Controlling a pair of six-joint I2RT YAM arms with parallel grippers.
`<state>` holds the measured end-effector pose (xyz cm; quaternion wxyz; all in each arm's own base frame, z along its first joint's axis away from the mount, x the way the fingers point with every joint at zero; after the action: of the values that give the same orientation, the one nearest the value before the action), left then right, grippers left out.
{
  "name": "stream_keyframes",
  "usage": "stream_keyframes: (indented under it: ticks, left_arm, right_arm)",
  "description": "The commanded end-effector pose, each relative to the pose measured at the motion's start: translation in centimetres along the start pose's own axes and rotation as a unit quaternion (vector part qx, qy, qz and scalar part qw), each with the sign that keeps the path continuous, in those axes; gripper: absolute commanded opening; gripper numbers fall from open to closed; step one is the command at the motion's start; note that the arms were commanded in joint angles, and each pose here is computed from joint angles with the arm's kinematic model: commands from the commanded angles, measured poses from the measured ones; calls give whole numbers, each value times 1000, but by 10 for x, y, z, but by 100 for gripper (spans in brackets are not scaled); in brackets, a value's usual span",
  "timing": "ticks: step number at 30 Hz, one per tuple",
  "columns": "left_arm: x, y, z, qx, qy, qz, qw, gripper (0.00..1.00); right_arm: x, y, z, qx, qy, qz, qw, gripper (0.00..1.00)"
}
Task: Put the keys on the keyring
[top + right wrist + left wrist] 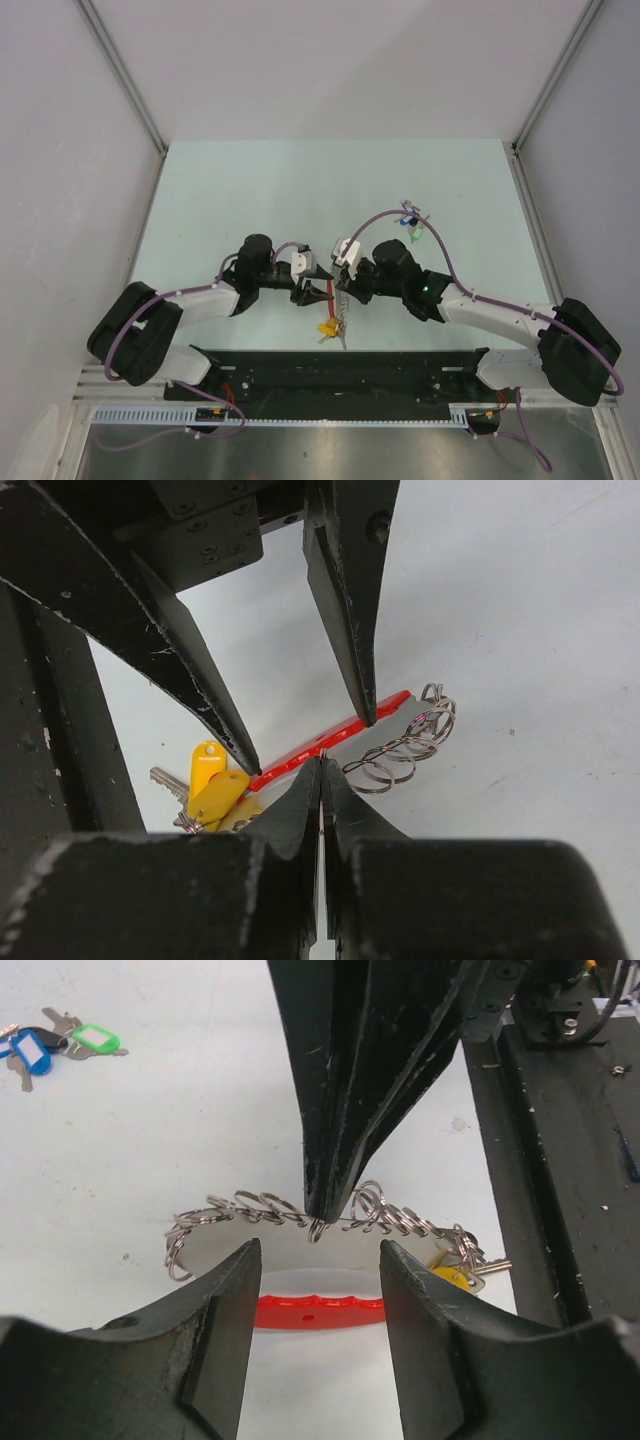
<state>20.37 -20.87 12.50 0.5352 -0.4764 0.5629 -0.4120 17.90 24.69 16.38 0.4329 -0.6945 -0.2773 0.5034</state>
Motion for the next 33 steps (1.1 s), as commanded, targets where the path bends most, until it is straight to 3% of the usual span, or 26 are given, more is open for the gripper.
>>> stream_keyframes:
  ticks: [1, 7, 33]
  left_arm:
    - [2, -17, 4, 45, 23, -27, 998, 55]
    - [7, -14, 6, 33, 44, -24, 998, 40]
    - [12, -14, 6, 20, 72, -29, 997, 21]
  right_arm:
    - [2, -10, -2, -18, -6, -28, 999, 0]
    - [1, -11, -1, -19, -6, -31, 999, 0]
    - [0, -16, 3, -26, -18, -42, 999, 0]
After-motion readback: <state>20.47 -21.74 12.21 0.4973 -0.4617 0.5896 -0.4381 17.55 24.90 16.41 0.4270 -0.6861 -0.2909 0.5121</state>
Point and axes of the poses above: each gripper's point midway between its finger pads, its own x axis out along the fingers, its own z axis along the line the jaws close on, y = z × x, the point moved 8 cm from there along -x, back along the fingers, and after that the axes turned 6 degrees about -x, right-handed, at the moved point
